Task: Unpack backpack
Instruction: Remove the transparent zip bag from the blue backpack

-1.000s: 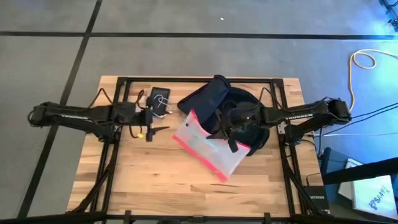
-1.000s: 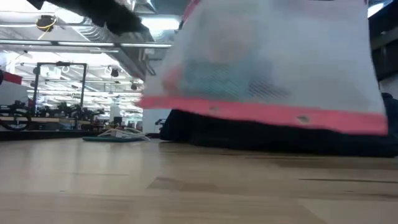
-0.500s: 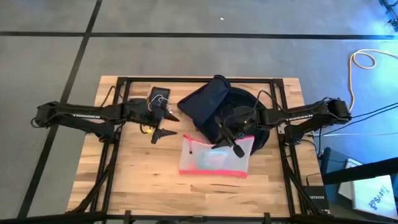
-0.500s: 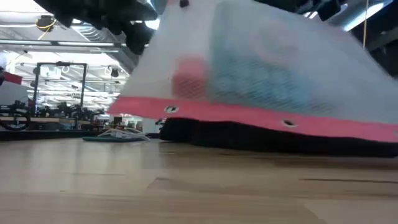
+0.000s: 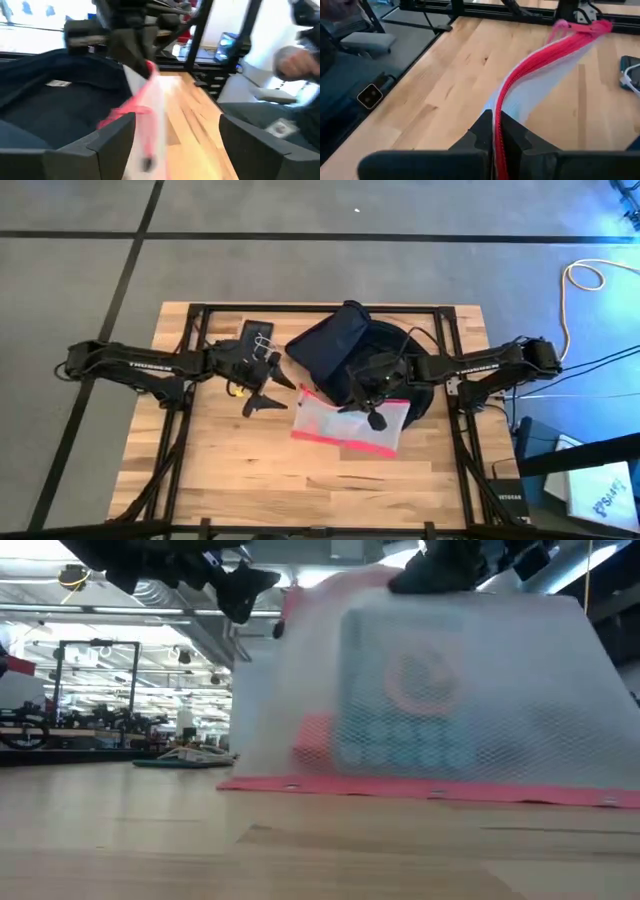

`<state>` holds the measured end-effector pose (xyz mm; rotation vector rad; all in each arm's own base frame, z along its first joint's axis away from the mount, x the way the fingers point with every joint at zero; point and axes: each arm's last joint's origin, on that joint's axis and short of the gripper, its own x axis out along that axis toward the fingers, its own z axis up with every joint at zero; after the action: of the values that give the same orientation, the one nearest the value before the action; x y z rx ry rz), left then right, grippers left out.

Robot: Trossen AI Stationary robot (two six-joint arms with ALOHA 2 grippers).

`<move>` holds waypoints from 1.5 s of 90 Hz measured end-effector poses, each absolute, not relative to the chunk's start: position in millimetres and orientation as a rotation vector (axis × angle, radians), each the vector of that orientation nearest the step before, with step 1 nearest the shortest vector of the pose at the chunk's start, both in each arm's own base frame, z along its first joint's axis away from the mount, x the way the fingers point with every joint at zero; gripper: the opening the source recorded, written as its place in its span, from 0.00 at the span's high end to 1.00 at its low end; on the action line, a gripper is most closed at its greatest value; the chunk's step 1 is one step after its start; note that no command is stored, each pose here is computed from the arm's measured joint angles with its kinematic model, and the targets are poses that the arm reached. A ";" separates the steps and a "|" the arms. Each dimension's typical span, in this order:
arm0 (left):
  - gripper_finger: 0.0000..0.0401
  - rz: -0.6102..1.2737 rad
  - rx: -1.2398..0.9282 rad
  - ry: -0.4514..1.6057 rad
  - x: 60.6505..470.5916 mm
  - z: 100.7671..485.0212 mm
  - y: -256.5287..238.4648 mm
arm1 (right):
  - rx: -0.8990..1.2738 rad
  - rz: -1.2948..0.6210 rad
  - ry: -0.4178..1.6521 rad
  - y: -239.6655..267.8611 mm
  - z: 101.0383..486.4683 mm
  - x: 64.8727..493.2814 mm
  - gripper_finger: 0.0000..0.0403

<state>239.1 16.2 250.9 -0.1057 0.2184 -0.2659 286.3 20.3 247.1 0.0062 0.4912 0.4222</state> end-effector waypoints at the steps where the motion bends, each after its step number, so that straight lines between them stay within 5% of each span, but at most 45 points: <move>1: 0.32 -0.251 -0.106 0.224 239.1 250.2 16.9 | 0.006 0.422 0.490 20.3 247.2 286.4 1.00; 20: 0.32 -0.027 -0.105 0.345 235.8 237.7 31.5 | -0.002 0.436 0.492 23.9 246.9 285.9 1.00; 117: 0.32 -0.157 -0.198 0.277 269.7 215.5 27.8 | -0.019 0.390 0.491 22.4 246.9 286.6 1.00; 135: 0.46 -0.130 -0.191 0.290 272.2 210.7 29.1 | -0.021 0.387 0.489 22.3 246.9 286.7 1.00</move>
<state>272.2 29.1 210.7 -0.1909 0.2904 -0.1297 286.7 22.3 246.9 -0.0206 0.4894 0.3867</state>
